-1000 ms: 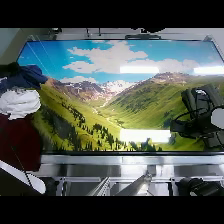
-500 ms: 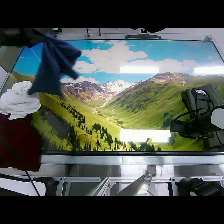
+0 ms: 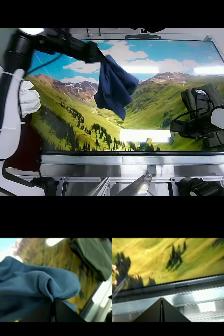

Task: Fold the shirts.

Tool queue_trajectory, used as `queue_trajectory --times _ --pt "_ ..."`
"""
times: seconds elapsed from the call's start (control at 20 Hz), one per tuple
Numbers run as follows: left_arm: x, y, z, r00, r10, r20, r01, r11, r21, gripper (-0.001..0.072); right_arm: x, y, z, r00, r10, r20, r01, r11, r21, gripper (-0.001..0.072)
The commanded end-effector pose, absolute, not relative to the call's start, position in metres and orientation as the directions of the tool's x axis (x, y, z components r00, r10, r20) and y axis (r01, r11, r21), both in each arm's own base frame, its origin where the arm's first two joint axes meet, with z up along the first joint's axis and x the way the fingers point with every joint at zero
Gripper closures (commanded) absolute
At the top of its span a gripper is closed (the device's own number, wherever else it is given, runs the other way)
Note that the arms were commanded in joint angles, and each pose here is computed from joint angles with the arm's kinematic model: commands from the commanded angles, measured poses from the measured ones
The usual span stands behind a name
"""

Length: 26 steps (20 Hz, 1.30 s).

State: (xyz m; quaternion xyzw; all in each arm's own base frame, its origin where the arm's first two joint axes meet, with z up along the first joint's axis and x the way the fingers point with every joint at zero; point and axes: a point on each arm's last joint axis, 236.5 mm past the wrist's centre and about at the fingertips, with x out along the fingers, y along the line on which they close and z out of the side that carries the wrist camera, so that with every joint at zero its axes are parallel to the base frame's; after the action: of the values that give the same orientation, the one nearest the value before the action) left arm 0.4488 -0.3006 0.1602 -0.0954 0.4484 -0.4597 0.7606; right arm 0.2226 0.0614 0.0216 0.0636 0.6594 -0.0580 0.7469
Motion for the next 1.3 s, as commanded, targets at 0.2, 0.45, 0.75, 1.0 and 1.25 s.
queue_trajectory --times 0.2,0.45,0.75,1.0,1.25 --pt "0.39 -0.351 0.036 -0.111 -0.701 -0.704 0.518 0.564 -0.643 0.0363 0.223 0.062 0.022 0.124 -0.003 -0.992 0.17 0.985 0.019 0.0699" --pt "0.42 -0.311 0.061 -0.009 -0.72 -0.694 0.485 0.604 -0.633 -0.0007 0.231 0.064 0.023 0.159 0.009 -0.987 0.168 0.985 0.036 0.0699" --pt "0.429 -0.199 0.064 0.022 -0.666 -0.745 0.293 0.717 -0.632 -0.0006 0.254 0.072 0.028 0.258 0.042 -0.965 0.158 0.984 0.085 0.0698" --pt "0.411 -0.169 -0.028 0.03 -0.647 -0.762 0.134 0.758 -0.639 -0.0006 0.289 0.095 0.027 0.357 0.124 -0.926 0.142 0.973 0.185 0.0698" --pt "0.443 -0.197 -0.059 0.228 -0.697 -0.68 0.145 0.715 -0.684 -0.0003 0.328 0.15 -0.005 0.358 0.301 -0.884 0.12 0.924 0.363 0.0155"
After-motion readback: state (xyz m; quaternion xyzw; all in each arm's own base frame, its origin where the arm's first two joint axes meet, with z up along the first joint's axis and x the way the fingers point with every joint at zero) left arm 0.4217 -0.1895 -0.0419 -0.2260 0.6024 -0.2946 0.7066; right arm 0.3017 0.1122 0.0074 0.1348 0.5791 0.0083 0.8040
